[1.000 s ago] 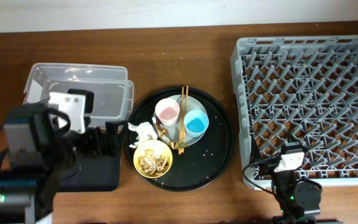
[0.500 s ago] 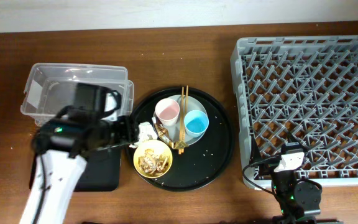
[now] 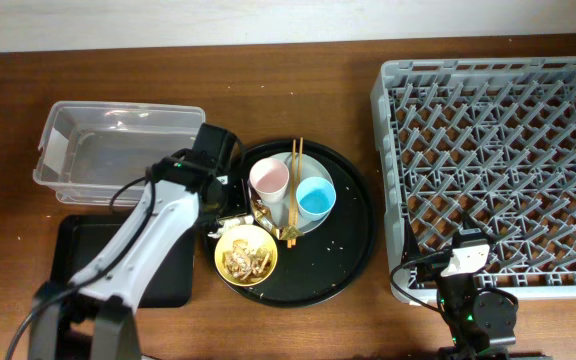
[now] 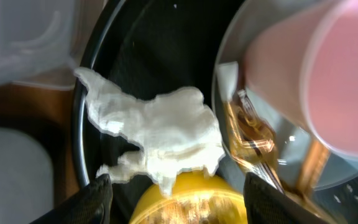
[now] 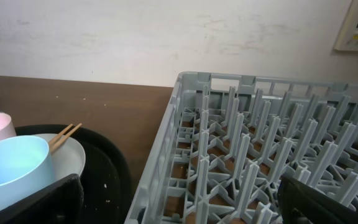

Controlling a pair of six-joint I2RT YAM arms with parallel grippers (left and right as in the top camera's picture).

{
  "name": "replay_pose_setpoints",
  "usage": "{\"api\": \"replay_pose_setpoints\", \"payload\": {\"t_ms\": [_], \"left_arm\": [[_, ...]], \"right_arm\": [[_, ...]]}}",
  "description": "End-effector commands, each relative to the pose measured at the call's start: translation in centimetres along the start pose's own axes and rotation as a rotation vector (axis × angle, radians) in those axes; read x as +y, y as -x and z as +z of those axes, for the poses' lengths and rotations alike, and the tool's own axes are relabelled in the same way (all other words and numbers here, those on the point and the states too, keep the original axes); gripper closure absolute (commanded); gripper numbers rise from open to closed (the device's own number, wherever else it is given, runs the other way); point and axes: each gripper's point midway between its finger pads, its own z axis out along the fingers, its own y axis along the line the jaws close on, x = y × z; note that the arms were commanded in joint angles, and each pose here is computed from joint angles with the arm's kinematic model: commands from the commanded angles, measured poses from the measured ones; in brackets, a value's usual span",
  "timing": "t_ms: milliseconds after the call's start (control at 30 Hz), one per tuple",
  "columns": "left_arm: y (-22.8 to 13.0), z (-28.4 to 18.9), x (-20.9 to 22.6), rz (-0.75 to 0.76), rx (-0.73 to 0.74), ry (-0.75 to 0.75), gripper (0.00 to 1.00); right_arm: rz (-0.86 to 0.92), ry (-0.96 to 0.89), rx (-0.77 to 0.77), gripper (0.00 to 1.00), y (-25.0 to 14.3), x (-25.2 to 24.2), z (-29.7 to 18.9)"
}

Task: Sort waste into correct bins and load items into the dishwasher rack
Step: 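Move the left gripper to the white tissue and grasp it, then carry the tissue with the left gripper and drop it in the clear bin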

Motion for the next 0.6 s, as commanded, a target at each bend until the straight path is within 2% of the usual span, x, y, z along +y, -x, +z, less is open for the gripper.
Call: {"api": "replay_pose_setpoints", "payload": {"t_ms": [0,133,233,333,400,467,533,567], "left_arm": [[-0.1,2.1,0.4,-0.01,0.026,0.038,0.33],[0.0,4.0,0.5,-0.008,0.044,0.055,0.34],[-0.1,4.5,0.5,-0.008,0.052,0.059,0.42],[0.0,4.6,0.5,-0.007,0.049,0.058,0.45],[0.1,4.6,0.5,-0.007,0.046,0.057,0.51],[0.2,4.6,0.4,-0.007,0.044,0.055,0.63],[0.2,4.6,0.4,-0.007,0.044,0.055,0.66],[0.2,4.6,0.4,-0.007,0.044,0.055,0.72]], "right_arm": [[0.013,-0.014,0.002,0.02,-0.2,-0.3,0.0],[0.013,-0.014,0.002,0.02,-0.2,-0.3,0.0],[0.013,-0.014,0.002,0.02,-0.2,-0.3,0.0],[0.013,-0.014,0.002,0.01,-0.2,-0.3,0.0],[0.013,-0.014,0.002,0.02,-0.2,-0.3,0.0],[0.013,-0.014,0.002,0.02,-0.2,-0.3,0.0],[0.013,-0.014,0.002,0.02,-0.2,-0.3,0.0],[0.013,-0.014,0.002,0.02,-0.2,-0.3,0.0]]}}
